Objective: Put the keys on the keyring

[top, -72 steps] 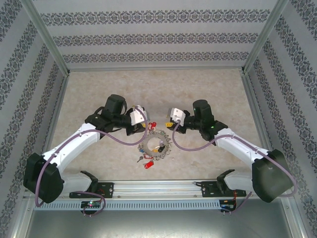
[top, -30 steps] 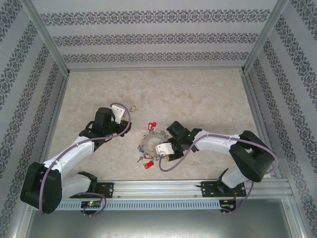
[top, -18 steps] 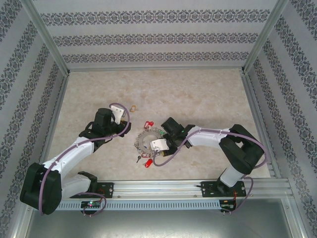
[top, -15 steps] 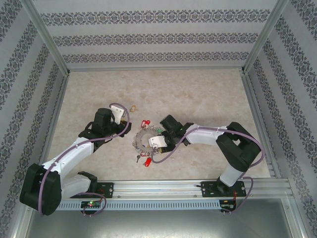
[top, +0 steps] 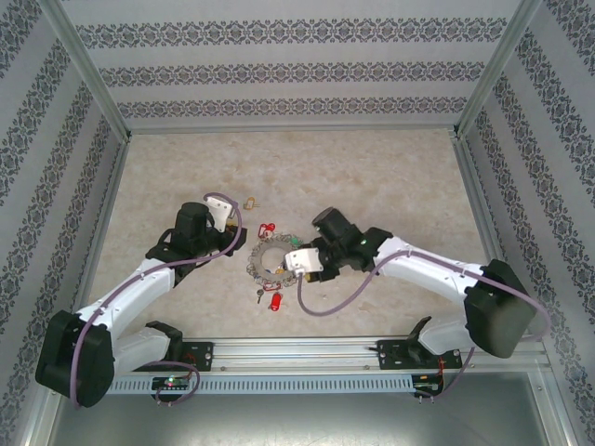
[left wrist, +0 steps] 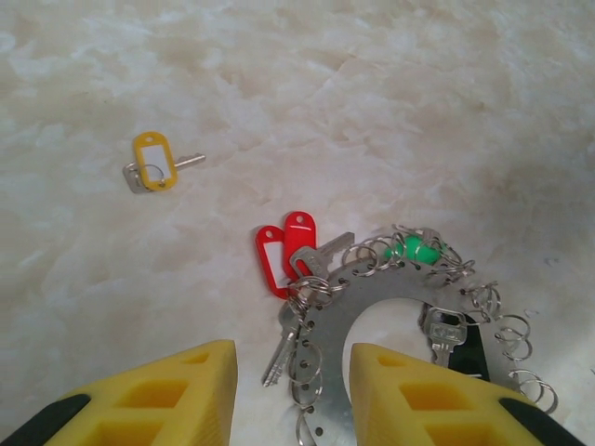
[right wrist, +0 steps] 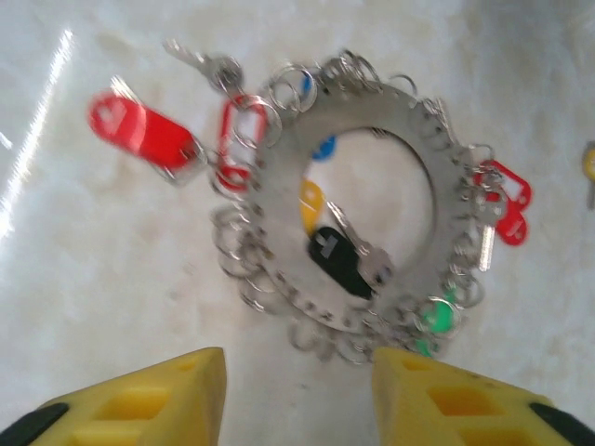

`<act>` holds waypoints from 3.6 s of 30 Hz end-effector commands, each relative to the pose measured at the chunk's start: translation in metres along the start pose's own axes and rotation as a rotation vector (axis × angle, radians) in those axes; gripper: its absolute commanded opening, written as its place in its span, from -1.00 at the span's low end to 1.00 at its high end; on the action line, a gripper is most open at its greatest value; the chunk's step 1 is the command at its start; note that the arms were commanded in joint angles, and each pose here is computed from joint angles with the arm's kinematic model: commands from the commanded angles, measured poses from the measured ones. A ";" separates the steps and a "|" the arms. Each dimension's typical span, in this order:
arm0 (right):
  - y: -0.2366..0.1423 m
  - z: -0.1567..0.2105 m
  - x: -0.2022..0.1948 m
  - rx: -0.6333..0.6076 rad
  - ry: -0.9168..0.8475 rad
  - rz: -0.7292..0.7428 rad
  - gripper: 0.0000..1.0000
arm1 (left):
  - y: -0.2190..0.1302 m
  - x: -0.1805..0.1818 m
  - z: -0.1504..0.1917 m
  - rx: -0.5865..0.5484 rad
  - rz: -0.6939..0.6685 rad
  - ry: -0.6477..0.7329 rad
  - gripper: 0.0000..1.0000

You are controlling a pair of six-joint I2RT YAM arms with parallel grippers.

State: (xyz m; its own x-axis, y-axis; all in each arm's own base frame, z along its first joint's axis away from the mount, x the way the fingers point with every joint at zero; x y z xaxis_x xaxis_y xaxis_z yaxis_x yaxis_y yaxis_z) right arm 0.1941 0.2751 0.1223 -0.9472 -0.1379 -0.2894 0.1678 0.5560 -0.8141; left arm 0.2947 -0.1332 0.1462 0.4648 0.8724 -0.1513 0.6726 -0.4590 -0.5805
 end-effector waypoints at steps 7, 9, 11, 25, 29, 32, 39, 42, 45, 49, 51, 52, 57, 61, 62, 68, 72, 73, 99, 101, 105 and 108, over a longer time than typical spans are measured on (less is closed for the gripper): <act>0.004 -0.009 -0.016 -0.142 1.157 -0.052 -0.29 | -0.006 0.033 -0.003 0.050 -0.197 -0.199 0.64; 0.009 0.003 -0.012 -0.114 1.301 -0.119 -0.30 | -0.005 0.028 -0.006 0.058 -0.159 -0.217 0.78; 0.014 0.004 -0.004 -0.048 1.395 -0.204 -0.30 | -0.006 0.031 -0.006 0.085 -0.189 -0.294 0.99; 0.044 0.028 0.010 0.173 1.610 -0.187 -0.32 | 0.010 0.029 0.008 0.268 -0.170 -0.315 0.93; 0.050 0.033 0.008 0.189 1.629 -0.181 -0.30 | 0.011 0.028 0.006 0.264 -0.163 -0.314 0.94; 0.055 0.031 0.005 0.187 1.624 -0.189 -0.30 | 0.013 0.027 0.006 0.268 -0.156 -0.319 0.94; 0.065 0.026 -0.001 0.194 1.606 -0.218 -0.31 | 0.014 0.026 0.006 0.271 -0.143 -0.318 0.92; 0.065 0.027 -0.001 0.202 1.604 -0.209 -0.33 | 0.014 0.026 0.006 0.272 -0.145 -0.315 0.92; 0.066 0.031 -0.002 0.213 1.608 -0.194 -0.33 | 0.014 0.025 0.006 0.272 -0.140 -0.316 0.92; 0.068 0.030 -0.001 0.217 1.607 -0.200 -0.33 | 0.015 0.024 0.006 0.274 -0.130 -0.319 0.92; 0.068 0.030 0.000 0.219 1.606 -0.199 -0.34 | 0.016 0.023 0.006 0.273 -0.128 -0.319 0.92; 0.068 0.030 0.000 0.218 1.605 -0.198 -0.35 | 0.016 0.024 0.006 0.273 -0.127 -0.319 0.92; 0.069 0.032 0.000 0.228 1.604 -0.186 -0.38 | 0.016 0.022 0.005 0.271 -0.119 -0.320 0.91; 0.073 0.035 0.001 0.241 1.608 -0.182 -0.43 | 0.015 0.021 0.004 0.266 -0.114 -0.323 0.91; 0.075 0.034 0.001 0.244 1.607 -0.189 -0.46 | 0.015 0.021 0.004 0.266 -0.113 -0.323 0.91; 0.078 0.032 0.000 0.242 1.595 -0.202 -0.61 | 0.014 0.018 0.002 0.263 -0.091 -0.313 0.89; 0.075 0.031 -0.001 0.233 1.579 -0.197 -0.78 | 0.013 0.016 -0.001 0.253 -0.075 -0.302 0.89; 0.075 0.030 -0.002 0.228 1.574 -0.196 -0.83 | 0.013 0.014 -0.002 0.247 -0.065 -0.299 0.89; -0.042 -0.039 -0.049 -0.528 0.423 0.120 -1.00 | -0.057 -0.136 -0.036 -0.219 0.855 0.616 0.30; -0.047 -0.043 -0.052 -0.561 0.393 0.126 -1.00 | -0.053 -0.140 -0.033 -0.218 0.880 0.630 0.26; -0.055 -0.051 -0.059 -0.603 0.365 0.132 -1.00 | -0.044 -0.142 -0.031 -0.229 0.875 0.676 0.13; -0.057 -0.057 -0.062 -0.625 0.356 0.126 -1.00 | -0.037 -0.142 -0.026 -0.227 0.828 0.764 0.10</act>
State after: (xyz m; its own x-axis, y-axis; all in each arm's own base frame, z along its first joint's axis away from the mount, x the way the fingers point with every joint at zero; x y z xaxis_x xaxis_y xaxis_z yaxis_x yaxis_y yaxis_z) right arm 0.2250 0.2861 0.1726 -0.9708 0.2400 -0.0050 0.2173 0.8696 -0.4434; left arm 0.2217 -0.2376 0.2049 0.9981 0.0572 0.0247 0.0623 -0.9319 -0.3575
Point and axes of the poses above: each hand's point on the last joint's axis, 136 mm out from that joint toward the fingers, its own y axis out along the fingers, its own x axis along the line the jaws close on, z = x × y, the point moved 2 cm from there along -y, back along the fingers, and after that the axes turned 4 degrees about y, right-handed, at the moved point
